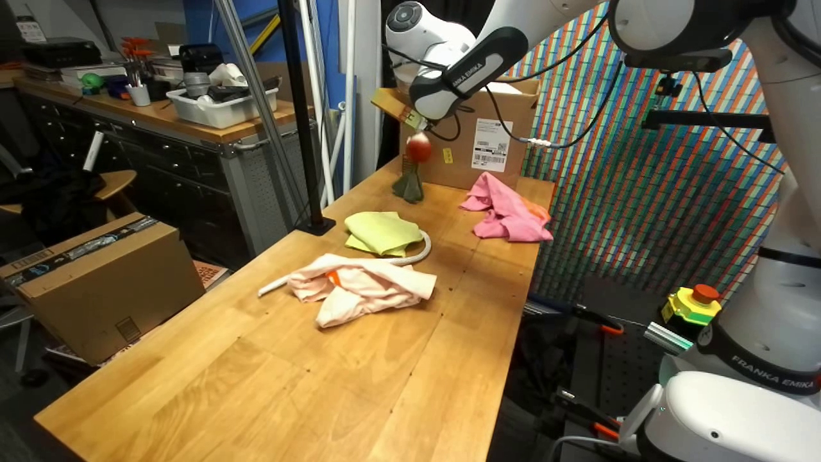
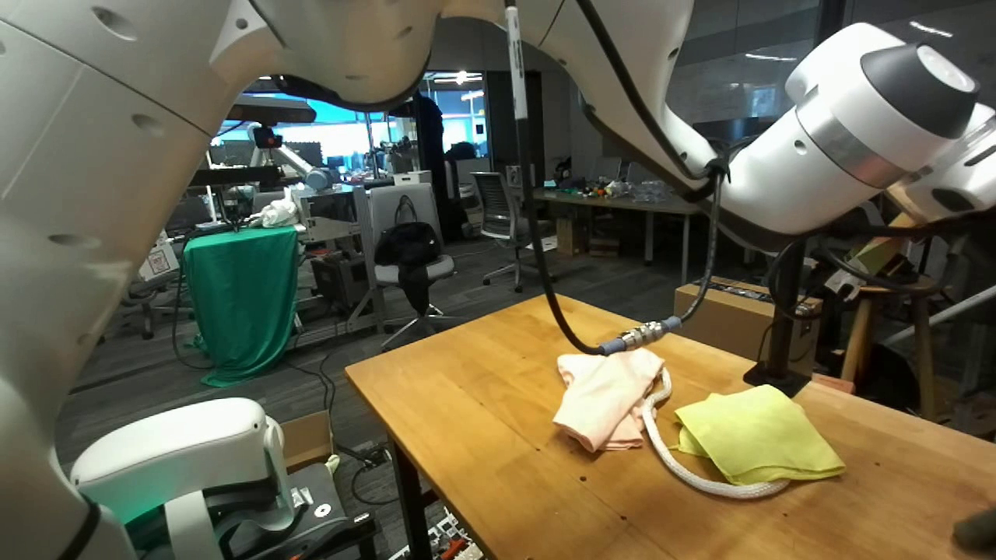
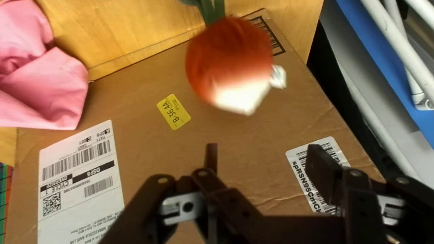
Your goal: Move the pink t-shirt and the radish to the right, move the peach t-shirt to the left, move the white cable forwards, move the yellow towel backwards
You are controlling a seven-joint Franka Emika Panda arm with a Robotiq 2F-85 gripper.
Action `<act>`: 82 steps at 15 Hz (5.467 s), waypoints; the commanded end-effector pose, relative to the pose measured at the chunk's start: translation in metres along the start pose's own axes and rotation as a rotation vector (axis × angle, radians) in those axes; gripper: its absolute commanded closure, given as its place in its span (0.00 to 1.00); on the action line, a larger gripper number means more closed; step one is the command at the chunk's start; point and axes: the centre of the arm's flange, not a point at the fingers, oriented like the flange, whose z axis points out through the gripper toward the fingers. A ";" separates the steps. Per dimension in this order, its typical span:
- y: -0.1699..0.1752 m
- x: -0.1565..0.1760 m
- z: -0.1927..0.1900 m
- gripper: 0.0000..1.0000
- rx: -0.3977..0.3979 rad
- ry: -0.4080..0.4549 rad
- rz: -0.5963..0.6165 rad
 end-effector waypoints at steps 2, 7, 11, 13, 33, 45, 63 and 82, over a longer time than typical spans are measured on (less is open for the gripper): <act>-0.003 0.001 -0.002 0.00 -0.009 0.028 0.000; 0.011 -0.016 -0.009 0.00 -0.047 -0.071 -0.091; 0.031 -0.055 -0.024 0.00 -0.059 -0.242 -0.226; 0.042 -0.072 -0.032 0.00 -0.071 -0.323 -0.294; 0.118 -0.200 -0.118 0.00 0.061 -0.896 -1.171; 0.146 -0.290 -0.199 0.00 0.286 -0.996 -1.796; 0.137 -0.341 -0.188 0.00 0.504 -0.669 -1.940; 0.146 -0.335 -0.192 0.99 0.434 -0.686 -1.877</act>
